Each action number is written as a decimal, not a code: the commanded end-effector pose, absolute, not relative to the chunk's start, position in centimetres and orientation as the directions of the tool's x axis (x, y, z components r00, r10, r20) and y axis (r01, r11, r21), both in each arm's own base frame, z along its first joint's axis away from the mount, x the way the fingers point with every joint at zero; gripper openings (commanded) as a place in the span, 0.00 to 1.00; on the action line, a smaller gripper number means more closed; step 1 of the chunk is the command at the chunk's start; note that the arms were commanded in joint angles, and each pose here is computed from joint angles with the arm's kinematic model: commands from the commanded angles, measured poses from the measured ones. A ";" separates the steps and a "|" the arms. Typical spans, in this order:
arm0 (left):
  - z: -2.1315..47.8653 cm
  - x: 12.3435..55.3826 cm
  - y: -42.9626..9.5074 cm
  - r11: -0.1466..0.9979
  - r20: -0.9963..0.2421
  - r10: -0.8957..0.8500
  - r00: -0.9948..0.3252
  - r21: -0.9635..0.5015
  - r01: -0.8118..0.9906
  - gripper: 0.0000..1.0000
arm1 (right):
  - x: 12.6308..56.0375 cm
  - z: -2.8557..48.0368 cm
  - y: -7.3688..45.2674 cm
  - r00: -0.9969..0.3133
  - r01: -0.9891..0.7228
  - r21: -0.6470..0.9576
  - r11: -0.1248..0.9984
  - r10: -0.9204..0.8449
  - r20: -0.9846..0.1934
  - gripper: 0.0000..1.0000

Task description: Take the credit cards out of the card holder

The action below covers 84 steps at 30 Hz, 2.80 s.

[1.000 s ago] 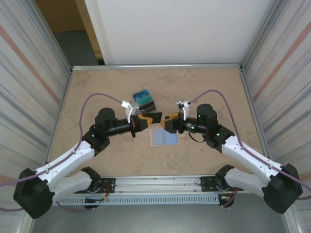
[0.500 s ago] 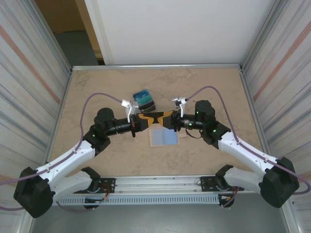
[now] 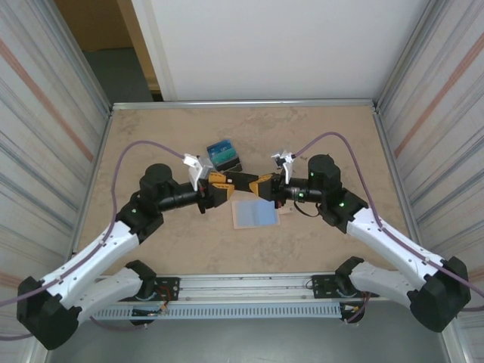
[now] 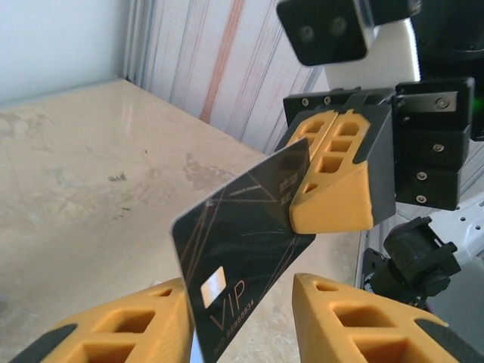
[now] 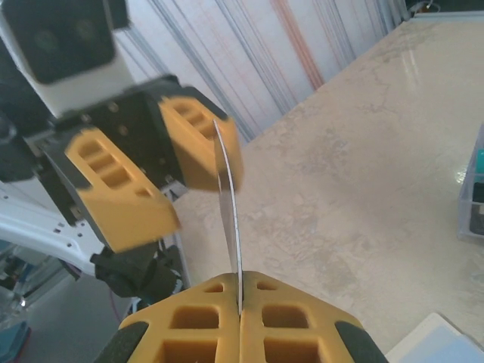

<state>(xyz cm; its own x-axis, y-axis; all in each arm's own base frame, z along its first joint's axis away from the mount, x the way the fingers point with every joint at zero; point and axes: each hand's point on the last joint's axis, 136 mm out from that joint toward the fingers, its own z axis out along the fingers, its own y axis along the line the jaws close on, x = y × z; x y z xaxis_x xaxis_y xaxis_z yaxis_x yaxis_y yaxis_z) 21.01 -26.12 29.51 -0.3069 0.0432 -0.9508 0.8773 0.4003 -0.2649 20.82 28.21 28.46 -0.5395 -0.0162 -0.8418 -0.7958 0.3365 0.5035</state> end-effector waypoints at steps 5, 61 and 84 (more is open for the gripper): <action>31.4 20.4 -25.0 0.408 -0.960 0.214 -0.183 -0.083 0.909 0.45 | 19.3 28.9 27.4 -0.514 -0.822 0.457 0.339 -0.099 -0.852 0.00; 19.7 38.6 -26.5 0.437 -0.775 0.602 -0.194 0.116 0.892 0.00 | 28.4 25.3 18.9 -0.569 -0.342 0.330 0.880 0.086 -0.818 0.98; 13.5 42.8 -25.8 0.426 -0.773 0.567 -0.286 -0.022 0.905 0.00 | 28.8 24.3 16.4 -0.568 -0.219 0.315 0.923 0.142 -0.810 0.99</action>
<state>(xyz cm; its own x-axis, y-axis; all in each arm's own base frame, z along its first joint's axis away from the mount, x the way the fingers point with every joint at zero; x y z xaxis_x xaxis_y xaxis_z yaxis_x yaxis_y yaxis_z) 42.50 -25.16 12.70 -0.3255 0.5745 -0.7510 0.8854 0.4640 -0.0288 28.88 17.42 23.87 -0.5849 0.1072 -0.8040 -0.2546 0.9169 0.3075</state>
